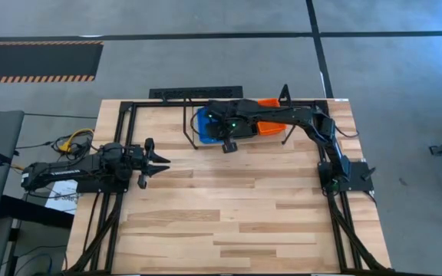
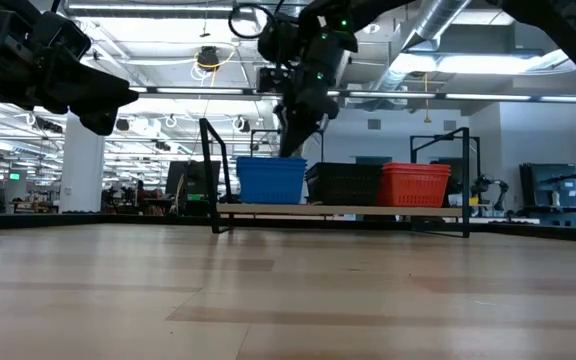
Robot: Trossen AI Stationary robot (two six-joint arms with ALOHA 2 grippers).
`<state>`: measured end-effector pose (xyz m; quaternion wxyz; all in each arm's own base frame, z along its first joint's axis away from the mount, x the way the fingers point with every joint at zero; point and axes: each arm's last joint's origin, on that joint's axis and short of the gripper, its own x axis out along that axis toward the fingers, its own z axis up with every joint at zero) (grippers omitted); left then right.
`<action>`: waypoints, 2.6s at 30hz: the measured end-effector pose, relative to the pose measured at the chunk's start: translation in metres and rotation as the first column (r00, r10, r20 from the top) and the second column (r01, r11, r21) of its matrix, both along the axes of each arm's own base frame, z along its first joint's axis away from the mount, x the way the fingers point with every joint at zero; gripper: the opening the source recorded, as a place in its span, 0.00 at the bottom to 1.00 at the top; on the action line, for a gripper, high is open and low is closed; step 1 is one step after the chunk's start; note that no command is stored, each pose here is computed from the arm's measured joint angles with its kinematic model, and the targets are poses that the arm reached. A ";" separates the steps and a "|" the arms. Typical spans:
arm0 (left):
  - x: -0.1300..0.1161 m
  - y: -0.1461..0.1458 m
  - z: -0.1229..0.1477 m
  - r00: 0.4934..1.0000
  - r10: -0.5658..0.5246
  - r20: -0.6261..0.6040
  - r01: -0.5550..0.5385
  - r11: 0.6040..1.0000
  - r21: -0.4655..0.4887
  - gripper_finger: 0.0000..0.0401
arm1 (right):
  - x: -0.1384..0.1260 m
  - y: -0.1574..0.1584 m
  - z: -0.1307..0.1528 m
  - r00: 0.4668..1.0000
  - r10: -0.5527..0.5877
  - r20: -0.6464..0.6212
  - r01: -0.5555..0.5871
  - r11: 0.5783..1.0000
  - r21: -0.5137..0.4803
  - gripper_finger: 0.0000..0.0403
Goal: Stack baskets on shelf by color
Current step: Adjust the bins on the shelf
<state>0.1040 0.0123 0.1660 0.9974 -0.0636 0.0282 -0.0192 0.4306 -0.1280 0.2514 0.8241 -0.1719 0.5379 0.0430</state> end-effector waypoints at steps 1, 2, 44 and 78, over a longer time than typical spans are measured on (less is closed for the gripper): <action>0.000 0.000 0.000 1.000 0.000 0.000 0.000 1.000 0.000 0.22 | 0.002 0.003 0.001 1.000 0.010 0.014 -0.010 1.000 0.005 0.07; 0.000 0.000 0.000 1.000 0.000 0.000 0.000 1.000 0.000 0.22 | 0.004 0.005 0.001 0.999 0.017 0.031 -0.017 1.000 0.008 0.07; 0.000 -0.001 0.000 0.999 -0.037 0.001 0.037 0.999 0.002 0.22 | -0.042 -0.008 -0.001 0.939 -0.137 -0.314 0.184 0.975 0.123 0.07; 0.000 -0.001 0.001 0.999 -0.038 0.008 0.038 0.999 0.002 0.22 | -0.045 -0.026 -0.002 0.955 -0.108 -0.275 0.143 0.984 0.107 0.07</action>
